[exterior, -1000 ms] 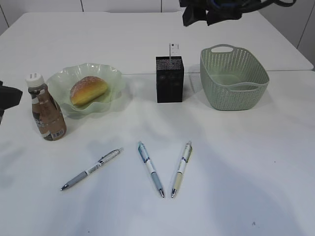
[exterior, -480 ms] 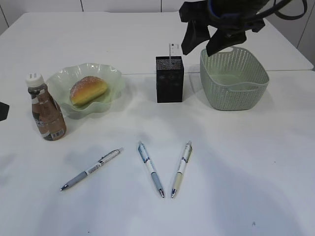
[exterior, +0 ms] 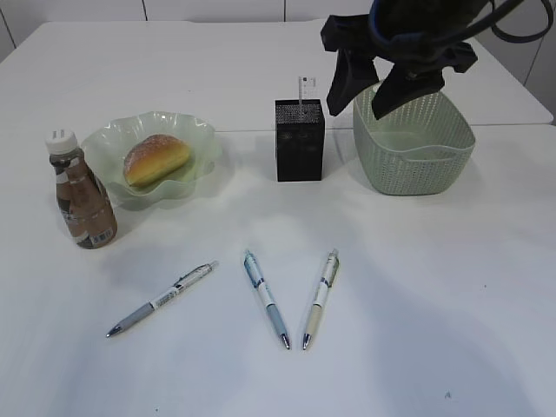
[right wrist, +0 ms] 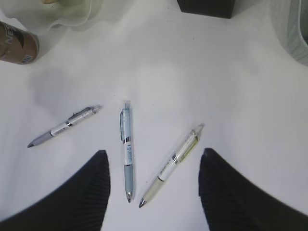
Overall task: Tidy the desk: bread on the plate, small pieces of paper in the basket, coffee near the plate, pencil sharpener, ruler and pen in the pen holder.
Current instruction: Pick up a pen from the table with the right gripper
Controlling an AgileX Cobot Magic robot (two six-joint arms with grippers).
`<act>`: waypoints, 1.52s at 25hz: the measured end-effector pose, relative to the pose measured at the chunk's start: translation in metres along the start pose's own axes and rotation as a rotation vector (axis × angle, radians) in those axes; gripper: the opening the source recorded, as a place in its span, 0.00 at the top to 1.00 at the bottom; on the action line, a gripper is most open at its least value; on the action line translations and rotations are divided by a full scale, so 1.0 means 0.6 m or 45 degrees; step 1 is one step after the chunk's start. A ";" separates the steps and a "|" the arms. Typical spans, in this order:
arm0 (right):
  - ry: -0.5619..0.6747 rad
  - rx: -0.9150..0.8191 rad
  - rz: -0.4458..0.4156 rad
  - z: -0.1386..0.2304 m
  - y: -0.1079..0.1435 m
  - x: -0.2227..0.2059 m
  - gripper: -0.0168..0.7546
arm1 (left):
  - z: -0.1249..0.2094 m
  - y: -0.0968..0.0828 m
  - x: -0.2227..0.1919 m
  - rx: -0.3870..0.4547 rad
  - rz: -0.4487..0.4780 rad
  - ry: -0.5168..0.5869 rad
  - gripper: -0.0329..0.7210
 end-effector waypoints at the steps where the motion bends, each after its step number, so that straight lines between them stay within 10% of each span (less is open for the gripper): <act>1: 0.010 -0.007 0.003 0.002 -0.001 0.000 0.38 | 0.001 0.002 -0.002 0.001 -0.007 0.043 0.53; 9: 0.052 -0.019 0.015 0.012 -0.004 0.000 0.38 | 0.003 -0.007 -0.034 -0.033 0.020 0.277 0.53; 19: 0.119 -0.095 0.039 0.028 -0.008 0.001 0.38 | -0.040 -0.074 -0.032 -0.078 0.331 0.315 0.53; 38: 0.256 -0.416 0.089 0.043 -0.024 -0.073 0.38 | -0.043 -0.049 -0.001 -0.161 0.278 0.402 0.53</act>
Point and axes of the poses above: a point on each arm's last joint axis where the gripper is mounted, x pointing back along that axis away from the gripper, y along the wrist's bending axis when the last joint is at zero, z = x × y, the point moved 9 cm from there along -x, pointing out along that axis toward the gripper, and after that the axes turned 14 degrees about -x, right-handed, at the moved point
